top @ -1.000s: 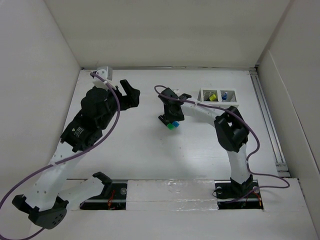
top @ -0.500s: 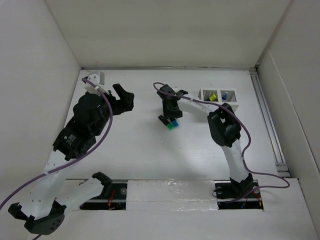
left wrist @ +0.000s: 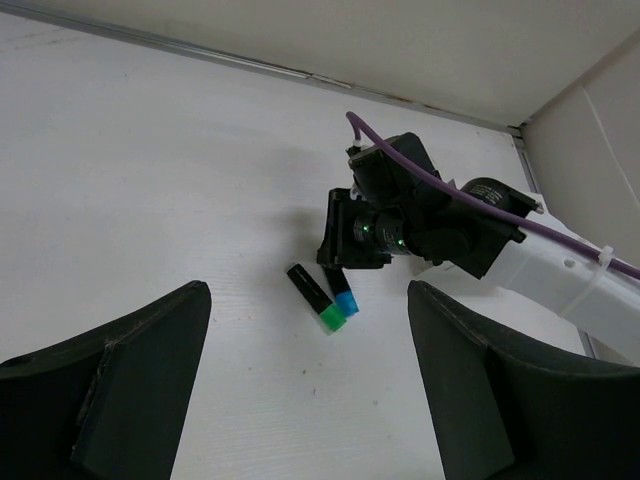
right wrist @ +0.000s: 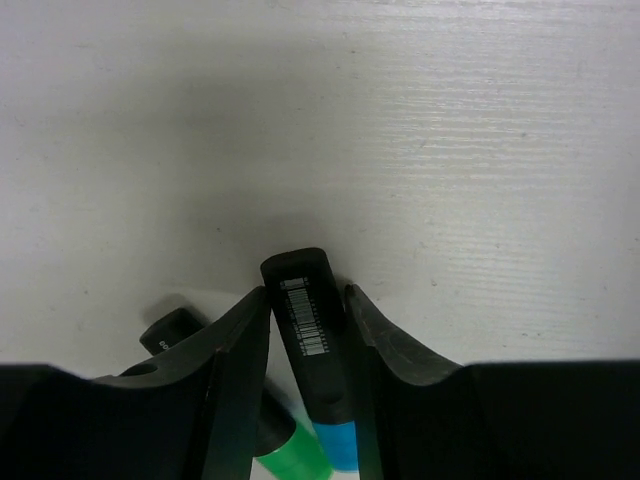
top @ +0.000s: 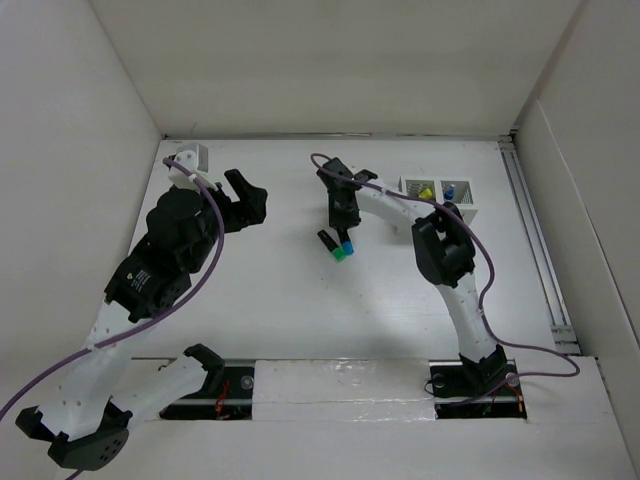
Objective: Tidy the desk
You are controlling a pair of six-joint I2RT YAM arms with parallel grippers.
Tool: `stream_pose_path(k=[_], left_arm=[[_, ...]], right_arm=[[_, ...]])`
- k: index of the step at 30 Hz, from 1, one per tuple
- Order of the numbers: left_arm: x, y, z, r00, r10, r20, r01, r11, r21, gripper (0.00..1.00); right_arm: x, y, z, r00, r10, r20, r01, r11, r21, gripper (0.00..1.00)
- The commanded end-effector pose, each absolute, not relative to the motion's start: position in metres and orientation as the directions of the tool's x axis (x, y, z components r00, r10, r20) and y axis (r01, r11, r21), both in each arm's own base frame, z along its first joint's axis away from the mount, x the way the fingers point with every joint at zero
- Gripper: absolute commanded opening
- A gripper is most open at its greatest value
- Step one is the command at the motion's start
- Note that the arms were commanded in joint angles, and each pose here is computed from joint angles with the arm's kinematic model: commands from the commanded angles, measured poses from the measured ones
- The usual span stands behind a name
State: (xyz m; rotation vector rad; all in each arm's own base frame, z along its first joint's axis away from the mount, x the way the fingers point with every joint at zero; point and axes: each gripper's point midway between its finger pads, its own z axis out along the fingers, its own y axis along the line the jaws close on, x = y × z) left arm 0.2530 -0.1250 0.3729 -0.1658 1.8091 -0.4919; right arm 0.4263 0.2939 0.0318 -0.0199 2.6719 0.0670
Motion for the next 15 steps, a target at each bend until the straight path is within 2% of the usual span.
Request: stream_pose_path(k=[1, 3, 6, 8, 10, 15], left_arm=[[0.254, -0.125, 0.383, -0.273, -0.384, -0.882, 0.143, 0.891, -0.432, 0.76], [0.254, -0.126, 0.385, -0.271, -0.386, -0.882, 0.147, 0.889, -0.434, 0.76], [0.255, -0.126, 0.387, -0.267, -0.386, -0.883, 0.146, 0.889, -0.433, 0.76], [0.258, -0.13, 0.387, -0.273, -0.38, -0.884, 0.157, 0.889, -0.431, 0.76], [0.258, -0.131, 0.388, -0.273, -0.379, -0.884, 0.159, 0.889, -0.43, 0.75], [0.26, -0.133, 0.389, -0.267, -0.385, -0.884, 0.164, 0.885, -0.435, 0.75]], right_arm=[[0.423, 0.286, 0.029, -0.898, 0.012, -0.44, -0.007, 0.999, 0.041, 0.39], [0.427, 0.281, 0.031, -0.894, 0.018, -0.447, 0.001, 0.999, 0.039, 0.26], [0.434, 0.28, 0.045, -0.883, 0.042, -0.467, 0.017, 0.998, 0.058, 0.13], [0.439, 0.28, 0.08, -0.85, 0.062, -0.524, 0.021, 0.996, 0.082, 0.09], [0.441, 0.28, 0.09, -0.838, 0.069, -0.541, 0.021, 0.995, 0.094, 0.08], [0.444, 0.27, 0.158, -0.769, 0.134, -0.625, 0.027, 0.984, 0.178, 0.05]])
